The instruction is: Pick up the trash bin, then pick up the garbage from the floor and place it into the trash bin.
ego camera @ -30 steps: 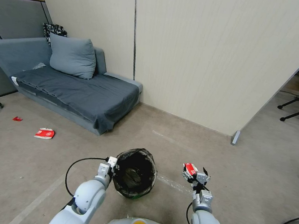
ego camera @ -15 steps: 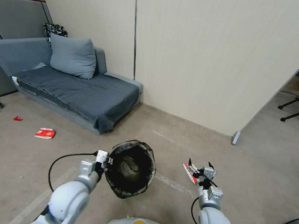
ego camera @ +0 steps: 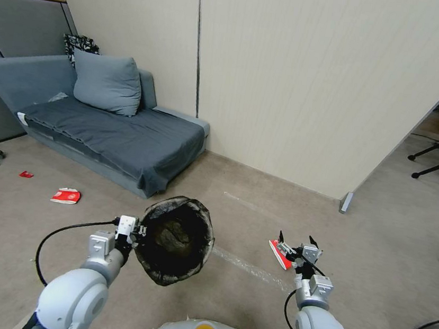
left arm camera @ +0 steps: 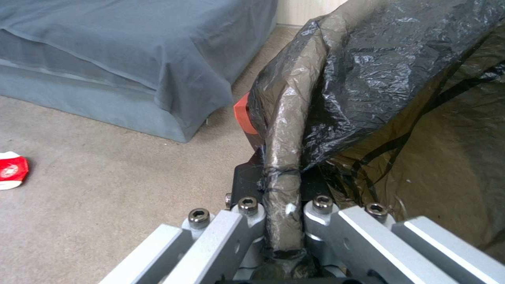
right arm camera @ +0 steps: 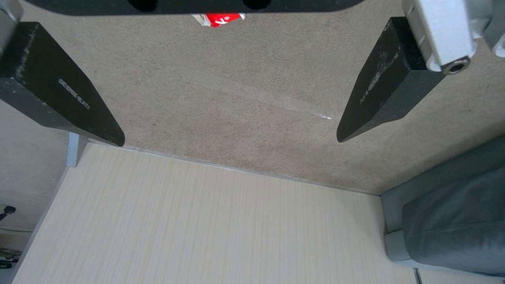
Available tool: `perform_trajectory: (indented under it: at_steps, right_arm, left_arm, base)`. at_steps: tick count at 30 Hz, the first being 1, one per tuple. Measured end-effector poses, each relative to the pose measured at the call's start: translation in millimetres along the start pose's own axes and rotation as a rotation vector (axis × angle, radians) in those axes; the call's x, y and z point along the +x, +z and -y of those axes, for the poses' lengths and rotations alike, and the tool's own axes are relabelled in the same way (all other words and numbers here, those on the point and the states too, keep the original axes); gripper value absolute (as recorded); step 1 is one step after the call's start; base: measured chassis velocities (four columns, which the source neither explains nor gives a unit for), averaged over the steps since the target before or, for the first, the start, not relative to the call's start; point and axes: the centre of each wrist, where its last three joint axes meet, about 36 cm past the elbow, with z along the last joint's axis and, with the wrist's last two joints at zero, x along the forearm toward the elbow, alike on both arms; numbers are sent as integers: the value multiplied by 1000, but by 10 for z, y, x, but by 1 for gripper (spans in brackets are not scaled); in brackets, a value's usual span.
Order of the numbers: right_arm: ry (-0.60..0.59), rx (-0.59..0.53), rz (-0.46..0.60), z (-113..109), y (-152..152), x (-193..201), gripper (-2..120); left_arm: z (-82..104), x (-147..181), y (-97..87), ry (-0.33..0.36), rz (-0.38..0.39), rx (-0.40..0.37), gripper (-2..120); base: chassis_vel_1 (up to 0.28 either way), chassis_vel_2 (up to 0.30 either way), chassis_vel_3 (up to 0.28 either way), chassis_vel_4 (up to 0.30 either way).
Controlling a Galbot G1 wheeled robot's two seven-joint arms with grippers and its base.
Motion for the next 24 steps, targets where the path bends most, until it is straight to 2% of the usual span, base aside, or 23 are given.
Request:
perform_trajectory:
  at_steps: [24]
  right_arm:
    - [12, -9, 21, -33, -46, 82, 100]
  left_arm:
    - [-28, 8, -22, -19, 9, 1, 1]
  base:
    - [-43, -39, -45, -45]
